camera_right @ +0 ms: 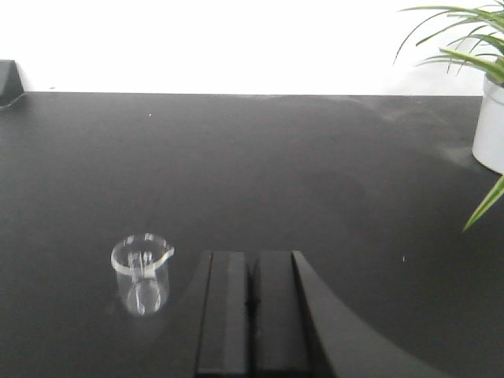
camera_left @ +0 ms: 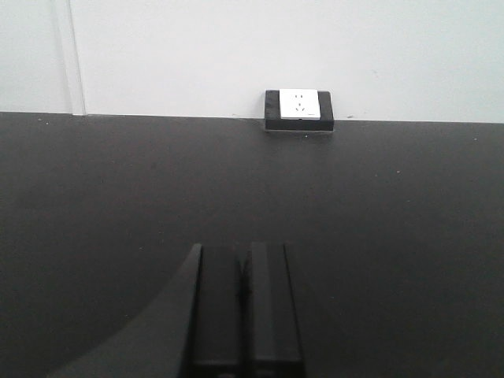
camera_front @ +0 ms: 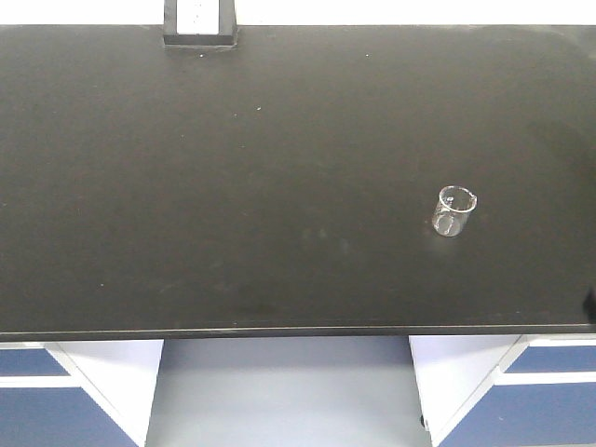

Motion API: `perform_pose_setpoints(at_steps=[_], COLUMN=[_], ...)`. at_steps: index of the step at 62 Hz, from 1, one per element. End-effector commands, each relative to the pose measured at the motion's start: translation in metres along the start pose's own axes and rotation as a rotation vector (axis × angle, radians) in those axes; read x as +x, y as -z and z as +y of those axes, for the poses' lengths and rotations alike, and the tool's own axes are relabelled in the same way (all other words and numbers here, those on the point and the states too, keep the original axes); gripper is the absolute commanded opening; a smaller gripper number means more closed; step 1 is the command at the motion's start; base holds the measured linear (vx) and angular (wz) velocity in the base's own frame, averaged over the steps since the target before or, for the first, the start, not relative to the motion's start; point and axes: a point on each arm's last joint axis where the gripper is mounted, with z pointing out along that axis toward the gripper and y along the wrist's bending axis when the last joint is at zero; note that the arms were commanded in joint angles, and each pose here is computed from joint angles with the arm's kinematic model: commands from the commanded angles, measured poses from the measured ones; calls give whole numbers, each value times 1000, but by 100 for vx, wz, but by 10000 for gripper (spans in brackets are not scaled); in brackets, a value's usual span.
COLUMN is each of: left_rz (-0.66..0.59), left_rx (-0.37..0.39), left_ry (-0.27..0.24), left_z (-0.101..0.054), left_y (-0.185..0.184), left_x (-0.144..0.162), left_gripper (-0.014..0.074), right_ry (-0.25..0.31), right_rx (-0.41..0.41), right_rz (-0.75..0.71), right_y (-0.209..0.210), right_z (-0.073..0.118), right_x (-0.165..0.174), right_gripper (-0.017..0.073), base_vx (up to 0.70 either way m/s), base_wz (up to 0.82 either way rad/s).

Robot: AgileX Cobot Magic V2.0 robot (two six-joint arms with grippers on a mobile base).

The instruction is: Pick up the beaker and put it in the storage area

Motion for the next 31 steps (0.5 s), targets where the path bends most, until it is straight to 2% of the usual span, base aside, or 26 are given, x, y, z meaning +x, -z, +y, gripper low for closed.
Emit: perform_pose_setpoints(at_steps=[1,6,12,15,18,22,31], left_rz=[-78,-78,-78,-78,-78,-78,-76], left_rx=[30,30,30,30,30,30,29], left_ry=[11,11,11,11,11,11,11], left_z=[-2,-2,-2,-2,-2,-2,-2], left_y=[0,0,0,0,0,0,0], left_x=[-1,-1,-1,-1,-1,-1,-1], left_gripper=[-8,-8,-8,-8,-8,-8,-8], right_ry=[7,-19,-23,-3,42,64,60], right_rx=[-27,-28,-28,-23,-19,-17,-17], right_rz=[-100,-123,-174,-188,-199,-193,-195], right_y=[10,17,23,28,30,29,29], right_z=[2,3,3,2,2,2,2], right_x=[7,29,46,47,47,47,48], right_gripper=[-8,-8,-8,-8,-8,-8,-8], base_vx=[0,0,0,0,0,0,0], base_wz=[0,0,0,0,0,0,0])
